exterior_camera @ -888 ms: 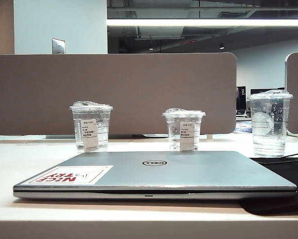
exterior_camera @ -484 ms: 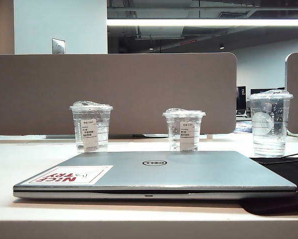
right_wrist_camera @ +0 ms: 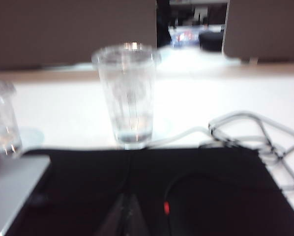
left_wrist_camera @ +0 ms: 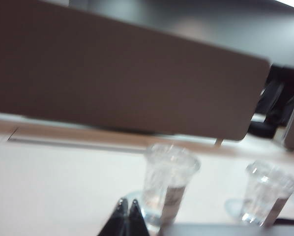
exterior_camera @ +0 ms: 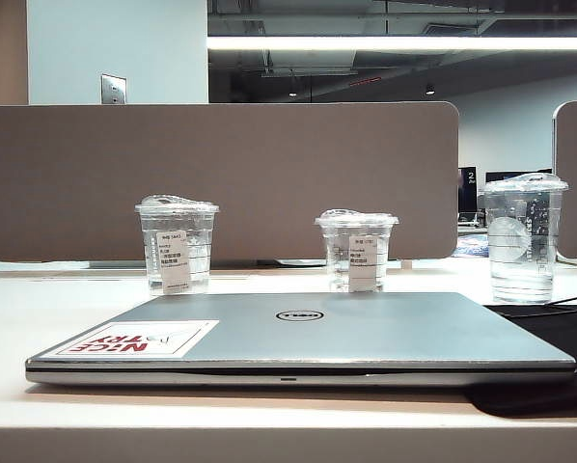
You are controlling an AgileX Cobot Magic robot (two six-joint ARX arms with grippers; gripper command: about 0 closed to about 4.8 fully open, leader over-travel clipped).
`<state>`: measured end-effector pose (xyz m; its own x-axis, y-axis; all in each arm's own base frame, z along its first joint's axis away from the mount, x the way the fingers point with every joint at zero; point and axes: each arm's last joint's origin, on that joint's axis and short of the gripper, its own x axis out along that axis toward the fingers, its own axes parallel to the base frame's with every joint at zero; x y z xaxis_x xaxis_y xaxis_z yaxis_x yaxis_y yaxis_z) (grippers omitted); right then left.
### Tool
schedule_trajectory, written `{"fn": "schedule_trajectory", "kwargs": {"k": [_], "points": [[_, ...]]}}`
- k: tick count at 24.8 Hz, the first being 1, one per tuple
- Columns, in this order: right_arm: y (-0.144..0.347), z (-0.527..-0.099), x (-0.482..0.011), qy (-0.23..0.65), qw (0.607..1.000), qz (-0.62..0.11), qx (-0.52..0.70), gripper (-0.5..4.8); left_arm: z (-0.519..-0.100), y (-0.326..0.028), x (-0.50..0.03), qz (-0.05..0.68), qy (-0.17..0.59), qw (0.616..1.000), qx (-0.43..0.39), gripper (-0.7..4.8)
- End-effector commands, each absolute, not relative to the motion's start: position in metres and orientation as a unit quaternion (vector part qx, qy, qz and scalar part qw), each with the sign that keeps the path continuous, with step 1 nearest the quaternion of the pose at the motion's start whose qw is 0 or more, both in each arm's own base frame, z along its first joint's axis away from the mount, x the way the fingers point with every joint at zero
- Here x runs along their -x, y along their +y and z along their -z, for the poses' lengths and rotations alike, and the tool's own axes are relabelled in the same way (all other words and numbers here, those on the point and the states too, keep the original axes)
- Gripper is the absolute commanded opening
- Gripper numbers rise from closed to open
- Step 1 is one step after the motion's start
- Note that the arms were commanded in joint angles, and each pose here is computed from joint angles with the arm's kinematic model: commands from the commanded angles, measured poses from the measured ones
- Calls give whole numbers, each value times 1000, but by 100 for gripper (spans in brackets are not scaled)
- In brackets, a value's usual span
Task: Pick up the coffee cup on the middle and place it on the left side of the laptop.
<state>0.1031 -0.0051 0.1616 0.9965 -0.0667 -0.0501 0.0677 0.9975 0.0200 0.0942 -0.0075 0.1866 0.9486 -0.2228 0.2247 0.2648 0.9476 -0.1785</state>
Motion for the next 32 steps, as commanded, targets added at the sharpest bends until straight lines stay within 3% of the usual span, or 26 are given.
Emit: {"fn": "schedule_trajectory", "kwargs": {"k": [1,11,19,24,32], "points": [[-5,-156,-107,53,998,34,-11,-5,-193,-9,-92,158,-124,974,103,-6],[-1,-147,-112,101,995,16,-10,-5,-194,-13,-91,223,-110,962,112,-6],[26,-147,-109,103,989,-105,3,-5,-220,-20,-97,252,-61,962,84,-6],[43,-143,-105,124,976,-179,15,-5,-242,-52,-145,332,32,943,21,-5],[46,-143,-104,125,973,-192,17,-5,-242,-109,-220,408,103,907,-9,1]]}}
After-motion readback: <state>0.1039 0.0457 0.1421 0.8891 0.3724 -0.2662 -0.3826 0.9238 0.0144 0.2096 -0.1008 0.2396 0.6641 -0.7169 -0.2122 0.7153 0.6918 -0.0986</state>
